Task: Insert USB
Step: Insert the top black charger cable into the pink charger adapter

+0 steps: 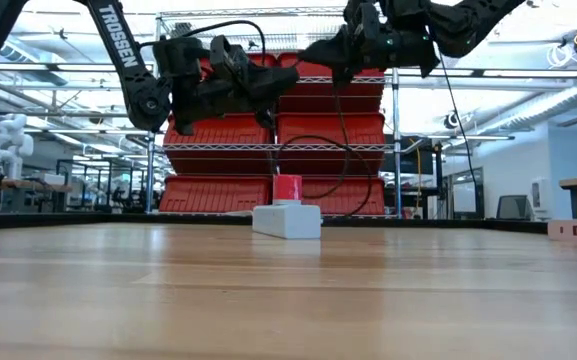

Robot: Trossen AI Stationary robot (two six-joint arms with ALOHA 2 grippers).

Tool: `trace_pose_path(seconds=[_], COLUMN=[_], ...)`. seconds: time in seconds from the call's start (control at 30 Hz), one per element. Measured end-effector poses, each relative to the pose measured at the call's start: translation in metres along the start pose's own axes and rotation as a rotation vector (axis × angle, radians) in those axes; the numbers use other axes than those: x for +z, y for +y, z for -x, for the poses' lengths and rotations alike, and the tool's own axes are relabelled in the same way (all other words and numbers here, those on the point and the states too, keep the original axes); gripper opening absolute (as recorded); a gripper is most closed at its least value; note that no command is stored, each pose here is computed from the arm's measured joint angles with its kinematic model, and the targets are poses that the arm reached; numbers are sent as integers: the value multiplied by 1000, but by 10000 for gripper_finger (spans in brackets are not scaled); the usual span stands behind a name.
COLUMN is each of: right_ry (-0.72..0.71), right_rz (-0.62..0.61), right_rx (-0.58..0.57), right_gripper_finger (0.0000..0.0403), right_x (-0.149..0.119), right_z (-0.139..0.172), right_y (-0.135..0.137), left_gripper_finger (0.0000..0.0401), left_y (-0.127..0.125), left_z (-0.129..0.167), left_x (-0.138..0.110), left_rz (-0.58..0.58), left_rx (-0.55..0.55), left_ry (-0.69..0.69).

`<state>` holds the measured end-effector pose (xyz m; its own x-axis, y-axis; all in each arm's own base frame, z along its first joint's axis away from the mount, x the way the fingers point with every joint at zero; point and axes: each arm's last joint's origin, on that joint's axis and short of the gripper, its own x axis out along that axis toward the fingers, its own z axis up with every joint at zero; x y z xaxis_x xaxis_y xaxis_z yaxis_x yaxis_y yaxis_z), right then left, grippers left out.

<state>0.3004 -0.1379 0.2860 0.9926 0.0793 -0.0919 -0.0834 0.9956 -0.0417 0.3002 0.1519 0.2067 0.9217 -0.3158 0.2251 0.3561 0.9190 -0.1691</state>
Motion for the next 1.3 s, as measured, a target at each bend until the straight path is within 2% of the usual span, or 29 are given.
trace_pose_path(seconds=[0.27, 0.4, 0.5, 0.63, 0.73, 0.83, 0.97, 1.1, 1.3], right_ry=[55, 93, 99, 91, 103, 113, 143, 158, 149], right_rz=[-15, -30, -33, -37, -47, -49, -61, -74, -126], right_rx=[-55, -73, -97, -138, -173, -202, -256, -307, -375], right_gripper_finger=[0, 0, 0, 0, 0, 0, 0, 0, 0], right_x=[-5, -9, -10, -9, -10, -10, -13, -14, -14], right_z=[2, 3, 4, 4, 4, 4, 5, 5, 2], right_y=[-3, -5, -6, -7, -8, -9, -10, -11, -8], left_gripper_finger=[156, 186, 191, 192, 192, 192, 192, 192, 192], left_y=[4, 7, 10, 17, 13, 5, -9, -25, -40], left_z=[3, 6, 8, 7, -2, -16, -30, -36, -43], left_x=[2, 3, 2, -13, -18, -13, -1, 13, 19], left_rz=[-1, -31, -80, -97, -140, -222, -376, -495, -524], left_rx=[58, 78, 116, 269, 352, 437, 612, 764, 861], left_ry=[-25, -30, -20, 86, 166, 243, 343, 369, 364])
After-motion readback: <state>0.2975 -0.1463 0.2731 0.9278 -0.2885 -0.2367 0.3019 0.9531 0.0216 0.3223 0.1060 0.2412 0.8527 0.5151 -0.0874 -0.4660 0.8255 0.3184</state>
